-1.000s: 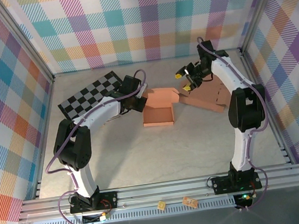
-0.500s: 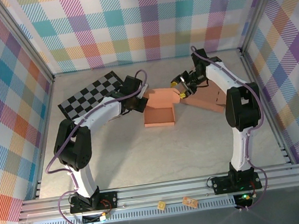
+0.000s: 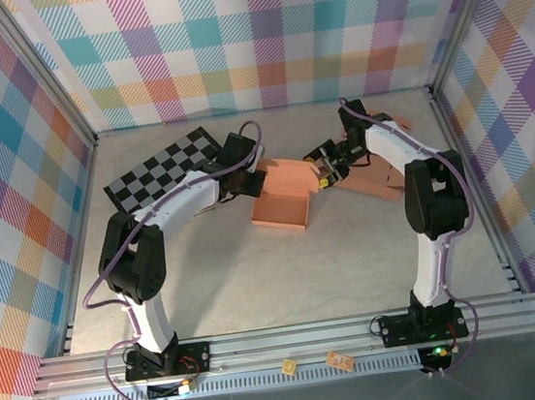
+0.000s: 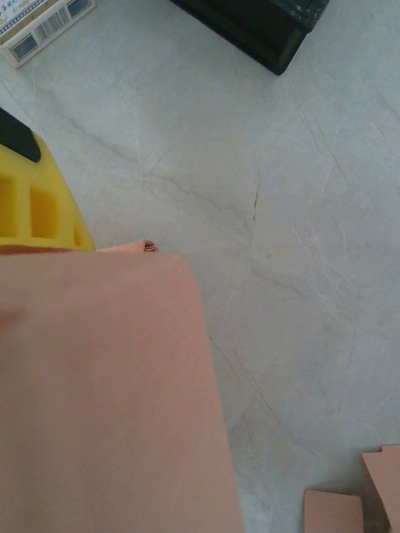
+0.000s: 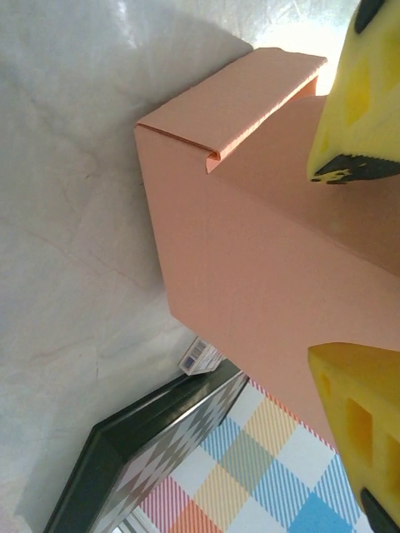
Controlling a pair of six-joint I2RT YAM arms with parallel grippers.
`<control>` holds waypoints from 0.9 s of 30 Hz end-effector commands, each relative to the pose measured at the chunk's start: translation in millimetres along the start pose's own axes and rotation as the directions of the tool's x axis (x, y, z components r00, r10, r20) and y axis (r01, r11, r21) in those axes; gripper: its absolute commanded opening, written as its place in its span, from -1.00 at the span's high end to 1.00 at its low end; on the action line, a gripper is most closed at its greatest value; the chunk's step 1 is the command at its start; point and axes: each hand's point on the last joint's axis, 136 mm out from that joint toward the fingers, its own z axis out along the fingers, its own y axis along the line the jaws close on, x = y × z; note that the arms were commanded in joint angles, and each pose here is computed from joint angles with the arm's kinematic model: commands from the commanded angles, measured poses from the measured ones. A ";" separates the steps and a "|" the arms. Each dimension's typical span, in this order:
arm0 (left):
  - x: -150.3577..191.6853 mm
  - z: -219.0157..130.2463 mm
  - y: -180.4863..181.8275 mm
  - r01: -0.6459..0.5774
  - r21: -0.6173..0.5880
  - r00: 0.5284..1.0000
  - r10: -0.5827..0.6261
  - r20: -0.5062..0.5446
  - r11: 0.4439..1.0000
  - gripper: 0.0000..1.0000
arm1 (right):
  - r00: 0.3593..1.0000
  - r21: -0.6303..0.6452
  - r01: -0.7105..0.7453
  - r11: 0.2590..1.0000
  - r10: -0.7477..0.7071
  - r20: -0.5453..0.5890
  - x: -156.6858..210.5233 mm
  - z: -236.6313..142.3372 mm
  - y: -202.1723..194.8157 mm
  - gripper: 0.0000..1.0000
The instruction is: Fold the paper box
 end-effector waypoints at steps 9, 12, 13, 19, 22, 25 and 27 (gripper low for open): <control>-1.3 3.5 -14.2 0.060 0.025 0.998 -0.060 0.011 0.998 1.00 | 0.995 -0.078 -0.092 0.993 0.090 -0.030 17.0 -3.0 20.5 -0.05; 0.1 4.1 -12.5 0.078 0.013 0.997 -0.078 0.009 0.997 1.00 | 0.995 -0.065 -0.103 0.993 0.102 -0.018 18.4 -4.3 18.7 -0.06; 0.3 4.1 -10.7 0.085 0.002 0.996 -0.085 0.009 0.996 1.00 | 0.995 -0.055 -0.102 0.993 0.102 -0.009 18.1 -5.0 16.1 -0.06; 1.6 5.2 -4.8 0.086 -0.031 0.996 -0.087 -0.001 0.996 1.00 | 0.995 -0.010 -0.104 0.995 0.104 0.007 21.7 -7.2 -3.3 -0.07; 3.0 6.6 -5.2 0.083 -0.029 0.997 -0.083 -0.006 0.996 1.00 | 0.994 -0.003 -0.105 0.994 0.105 0.023 20.7 -11.7 -11.8 -0.07; 1.8 6.5 -6.5 0.079 -0.022 0.997 -0.079 -0.003 0.997 1.00 | 0.994 -0.003 -0.110 0.994 0.110 0.023 17.7 -13.5 -16.7 -0.07; 1.9 7.0 -6.8 0.076 -0.021 0.997 -0.076 -0.006 0.997 1.00 | 0.994 -0.008 -0.110 0.994 0.110 0.015 17.4 -13.3 -16.1 -0.07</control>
